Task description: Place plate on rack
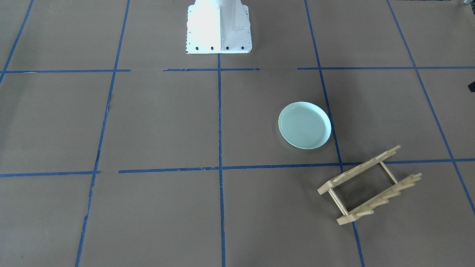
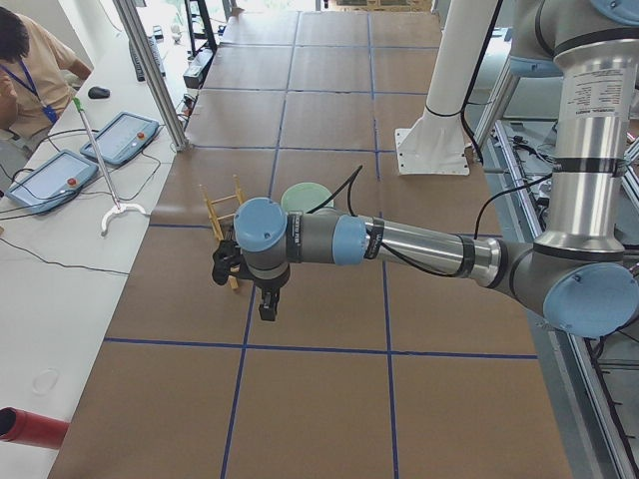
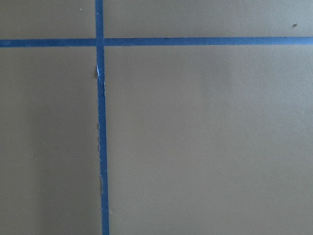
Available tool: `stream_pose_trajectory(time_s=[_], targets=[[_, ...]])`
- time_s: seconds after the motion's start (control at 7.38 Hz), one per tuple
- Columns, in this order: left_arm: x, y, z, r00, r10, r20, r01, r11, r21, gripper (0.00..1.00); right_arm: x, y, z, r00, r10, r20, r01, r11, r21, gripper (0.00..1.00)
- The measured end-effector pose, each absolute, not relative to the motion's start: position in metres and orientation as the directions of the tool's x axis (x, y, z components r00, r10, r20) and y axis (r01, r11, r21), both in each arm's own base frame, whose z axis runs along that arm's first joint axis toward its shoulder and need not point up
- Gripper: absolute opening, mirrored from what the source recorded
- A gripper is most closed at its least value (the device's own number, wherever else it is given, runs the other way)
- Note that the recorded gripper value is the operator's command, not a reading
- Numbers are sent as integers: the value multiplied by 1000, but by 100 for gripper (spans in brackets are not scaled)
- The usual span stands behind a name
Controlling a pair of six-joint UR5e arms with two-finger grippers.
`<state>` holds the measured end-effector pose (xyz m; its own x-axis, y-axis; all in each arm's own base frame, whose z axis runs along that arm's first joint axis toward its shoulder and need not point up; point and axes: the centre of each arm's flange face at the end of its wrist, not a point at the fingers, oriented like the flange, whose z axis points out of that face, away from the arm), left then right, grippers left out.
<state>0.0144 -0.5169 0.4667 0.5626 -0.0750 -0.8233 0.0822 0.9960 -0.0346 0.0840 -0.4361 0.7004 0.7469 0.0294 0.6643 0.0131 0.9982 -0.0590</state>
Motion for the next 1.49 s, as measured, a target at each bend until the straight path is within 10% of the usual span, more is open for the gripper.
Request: stream_pose_trajectory(time_s=[0.54, 1.49], targets=[[214, -546, 314, 588, -256, -767, 178, 966, -185, 100, 84, -436, 700, 747, 30, 664, 13, 998, -59, 100], [464, -535, 311, 747, -221, -627, 157, 975, -157, 99, 84, -436, 700, 747, 30, 664, 13, 998, -59, 100]])
